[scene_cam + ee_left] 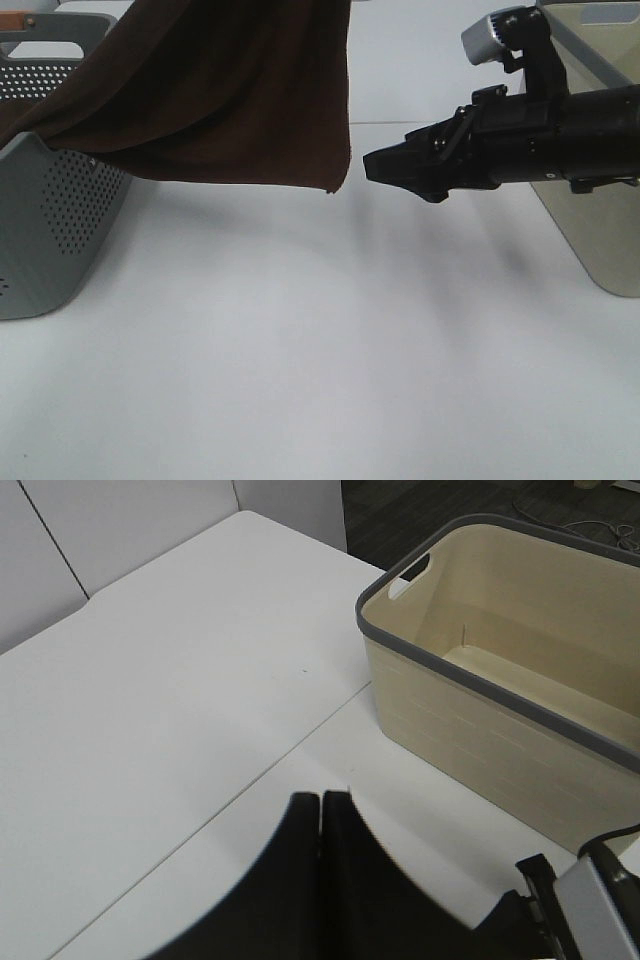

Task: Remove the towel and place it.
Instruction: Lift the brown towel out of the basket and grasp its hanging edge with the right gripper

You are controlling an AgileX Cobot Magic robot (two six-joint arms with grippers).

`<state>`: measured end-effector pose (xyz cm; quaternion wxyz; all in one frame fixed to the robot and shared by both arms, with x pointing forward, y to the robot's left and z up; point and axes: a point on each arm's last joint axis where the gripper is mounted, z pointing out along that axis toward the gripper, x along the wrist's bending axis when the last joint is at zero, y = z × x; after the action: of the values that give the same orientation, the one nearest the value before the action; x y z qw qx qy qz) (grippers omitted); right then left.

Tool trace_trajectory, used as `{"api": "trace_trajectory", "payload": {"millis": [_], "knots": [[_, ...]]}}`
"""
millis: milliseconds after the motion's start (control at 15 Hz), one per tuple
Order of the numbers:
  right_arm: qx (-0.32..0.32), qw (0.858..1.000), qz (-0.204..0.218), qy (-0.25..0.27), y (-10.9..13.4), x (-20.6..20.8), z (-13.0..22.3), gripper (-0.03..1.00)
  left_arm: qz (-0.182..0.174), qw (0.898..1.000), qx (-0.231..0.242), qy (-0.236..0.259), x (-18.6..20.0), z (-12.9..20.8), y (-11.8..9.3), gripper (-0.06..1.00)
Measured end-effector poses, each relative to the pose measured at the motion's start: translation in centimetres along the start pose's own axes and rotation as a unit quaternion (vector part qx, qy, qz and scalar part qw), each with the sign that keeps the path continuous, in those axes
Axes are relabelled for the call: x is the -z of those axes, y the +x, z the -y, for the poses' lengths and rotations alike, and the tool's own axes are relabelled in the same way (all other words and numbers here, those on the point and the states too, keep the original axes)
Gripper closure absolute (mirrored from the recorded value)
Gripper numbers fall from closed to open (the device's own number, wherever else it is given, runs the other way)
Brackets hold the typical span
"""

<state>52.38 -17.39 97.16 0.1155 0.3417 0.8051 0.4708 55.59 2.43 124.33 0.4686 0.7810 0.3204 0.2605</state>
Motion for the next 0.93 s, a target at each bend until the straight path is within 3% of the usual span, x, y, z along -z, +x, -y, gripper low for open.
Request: {"api": "trace_trajectory", "payload": {"millis": [67,400,733,933], "knots": [[-0.003,1.000,-0.003,0.002,-0.4,-0.6,-0.1,0.30,0.000,1.000,0.000,0.000,0.0,0.0,0.0,0.94],[-0.015,0.995,-0.095,-0.021,-0.1,-2.9,-0.3,0.29,0.007,1.000,0.006,-0.002,0.0,0.0,-0.1,0.94],[-0.063,0.991,-0.114,-0.020,0.2,-2.9,-0.4,0.29,0.013,1.000,0.011,-0.003,0.0,0.0,-0.2,0.94],[-0.069,0.992,-0.104,-0.022,0.2,-2.5,-0.9,0.26,0.015,1.000,0.013,-0.003,0.0,-0.1,-0.3,0.94]]}}
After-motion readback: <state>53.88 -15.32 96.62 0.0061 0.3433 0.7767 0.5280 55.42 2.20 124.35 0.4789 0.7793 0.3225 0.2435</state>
